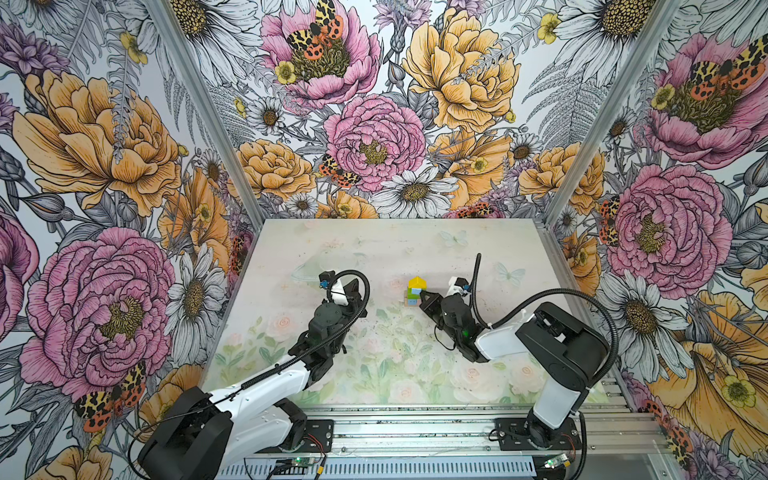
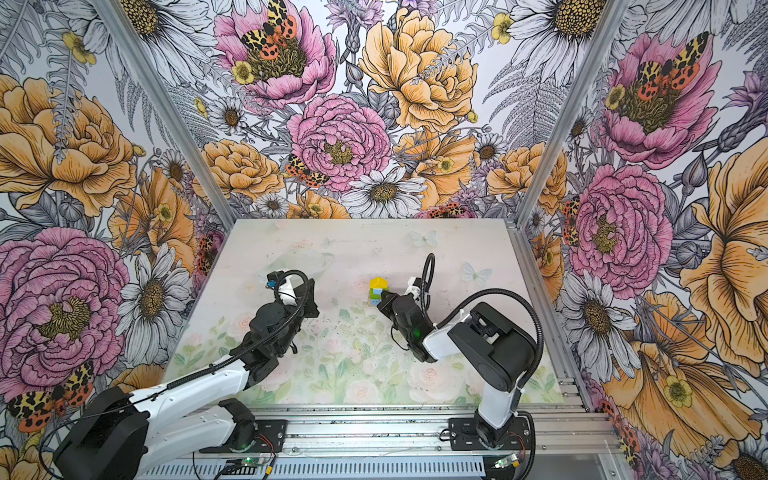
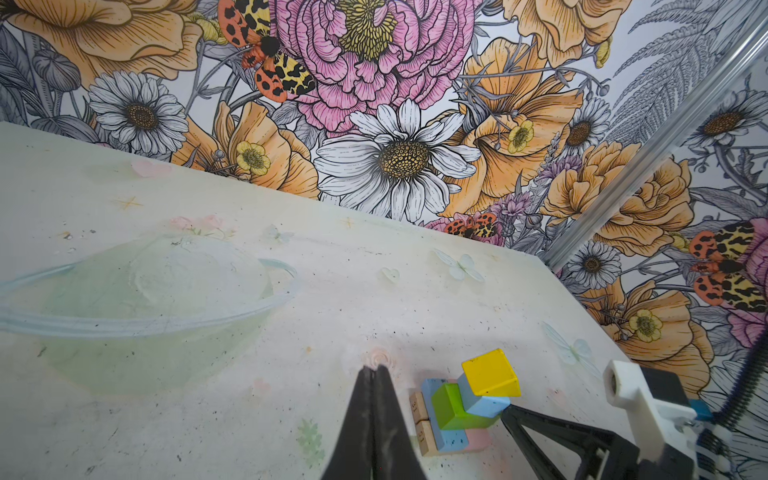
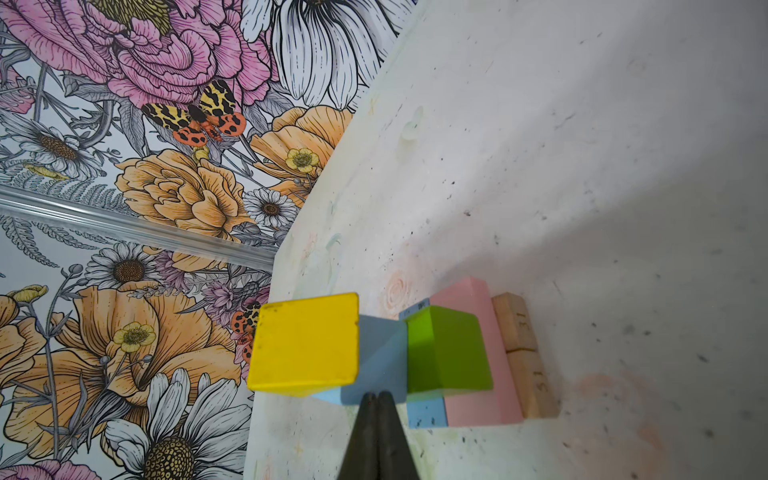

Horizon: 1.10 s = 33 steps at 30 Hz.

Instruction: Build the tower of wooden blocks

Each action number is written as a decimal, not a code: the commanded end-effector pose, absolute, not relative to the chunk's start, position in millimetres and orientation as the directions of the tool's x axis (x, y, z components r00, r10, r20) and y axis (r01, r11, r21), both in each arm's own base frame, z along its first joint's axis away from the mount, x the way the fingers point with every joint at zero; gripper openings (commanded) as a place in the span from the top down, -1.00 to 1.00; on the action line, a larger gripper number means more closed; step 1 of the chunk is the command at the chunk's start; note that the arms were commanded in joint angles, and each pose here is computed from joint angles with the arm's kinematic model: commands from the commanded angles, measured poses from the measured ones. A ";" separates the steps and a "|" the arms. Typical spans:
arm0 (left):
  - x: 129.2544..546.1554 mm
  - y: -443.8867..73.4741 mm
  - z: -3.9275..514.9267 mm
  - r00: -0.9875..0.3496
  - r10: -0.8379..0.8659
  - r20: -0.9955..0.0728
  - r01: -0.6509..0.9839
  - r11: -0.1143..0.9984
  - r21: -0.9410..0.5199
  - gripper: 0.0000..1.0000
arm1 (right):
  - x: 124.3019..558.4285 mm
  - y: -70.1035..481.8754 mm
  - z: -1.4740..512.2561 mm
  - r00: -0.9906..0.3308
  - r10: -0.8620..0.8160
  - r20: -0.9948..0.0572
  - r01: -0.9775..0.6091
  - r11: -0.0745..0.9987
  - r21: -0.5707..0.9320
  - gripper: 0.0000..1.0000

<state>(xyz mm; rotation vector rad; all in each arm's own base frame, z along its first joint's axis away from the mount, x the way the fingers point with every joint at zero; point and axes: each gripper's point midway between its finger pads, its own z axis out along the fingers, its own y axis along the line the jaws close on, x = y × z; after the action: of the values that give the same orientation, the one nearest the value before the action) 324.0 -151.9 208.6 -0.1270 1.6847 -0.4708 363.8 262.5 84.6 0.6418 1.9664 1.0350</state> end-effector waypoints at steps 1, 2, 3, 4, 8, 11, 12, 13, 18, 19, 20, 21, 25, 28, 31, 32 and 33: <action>324.0 -141.4 213.1 -0.142 -0.347 -0.927 0.158 0.916 -0.368 1.00 | 371.8 260.8 88.0 -0.521 0.735 -0.435 0.062 0.540 0.839 1.00; 323.8 -141.2 213.2 -0.142 -0.348 -0.927 0.159 0.916 -0.368 1.00 | 371.7 260.8 87.7 -0.521 0.734 -0.435 0.062 0.541 0.839 1.00; 323.8 -141.3 213.2 -0.141 -0.347 -0.927 0.159 0.917 -0.367 1.00 | 371.4 260.4 86.8 -0.521 0.734 -0.435 0.064 0.542 0.838 1.00; 323.5 -141.4 213.3 -0.142 -0.347 -0.927 0.159 0.916 -0.367 1.00 | 371.5 260.3 86.7 -0.521 0.734 -0.435 0.064 0.542 0.838 1.00; 323.5 -140.6 212.8 -0.141 -0.346 -0.927 0.157 0.917 -0.366 1.00 | 371.6 260.8 87.2 -0.521 0.734 -0.435 0.063 0.542 0.838 1.00; 323.5 -140.9 212.8 -0.142 -0.346 -0.927 0.159 0.917 -0.366 1.00 | 372.1 260.4 86.9 -0.519 0.735 -0.436 0.064 0.542 0.838 1.00; 323.6 -140.8 212.8 -0.142 -0.346 -0.927 0.158 0.917 -0.366 1.00 | 372.0 260.4 86.9 -0.519 0.735 -0.436 0.064 0.542 0.838 1.00; 323.4 -141.1 213.2 -0.141 -0.347 -0.927 0.159 0.916 -0.367 1.00 | 372.0 260.3 86.5 -0.520 0.735 -0.435 0.065 0.542 0.838 1.00; 323.5 -140.3 213.1 -0.140 -0.347 -0.927 0.157 0.917 -0.367 1.00 | 372.7 259.7 85.9 -0.517 0.736 -0.437 0.067 0.543 0.837 1.00; 323.4 -140.7 213.3 -0.141 -0.347 -0.927 0.158 0.917 -0.367 1.00 | 372.9 259.7 86.4 -0.517 0.737 -0.436 0.066 0.542 0.837 1.00; 323.5 -140.5 213.2 -0.141 -0.347 -0.927 0.158 0.917 -0.367 1.00 | 372.8 259.8 86.5 -0.517 0.737 -0.436 0.066 0.542 0.838 1.00; 323.4 -140.6 213.1 -0.141 -0.347 -0.927 0.158 0.917 -0.367 1.00 | 373.4 258.9 86.8 -0.514 0.738 -0.437 0.067 0.543 0.837 1.00; 323.2 -140.6 212.4 -0.142 -0.346 -0.927 0.158 0.917 -0.366 1.00 | 373.8 257.2 87.0 -0.510 0.740 -0.439 0.071 0.544 0.836 1.00; 323.1 -140.6 212.9 -0.141 -0.347 -0.927 0.158 0.917 -0.367 1.00 | 374.1 256.8 85.9 -0.510 0.739 -0.440 0.072 0.546 0.834 1.00; 323.0 -140.4 213.3 -0.140 -0.348 -0.927 0.158 0.916 -0.368 1.00 | 374.8 257.7 86.6 -0.511 0.739 -0.439 0.070 0.545 0.836 1.00; 323.0 -140.4 213.4 -0.140 -0.348 -0.927 0.158 0.916 -0.367 1.00 | 374.8 257.7 86.1 -0.511 0.739 -0.439 0.071 0.545 0.835 1.00; 322.9 -140.4 213.0 -0.141 -0.347 -0.927 0.158 0.917 -0.367 1.00 | 375.0 257.0 85.9 -0.510 0.740 -0.439 0.071 0.545 0.835 1.00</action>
<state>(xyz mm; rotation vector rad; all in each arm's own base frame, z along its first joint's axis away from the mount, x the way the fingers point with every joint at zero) 323.5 -148.4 210.1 -0.1331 1.6773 -0.4640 365.9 259.3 83.1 0.6510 1.9657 1.0236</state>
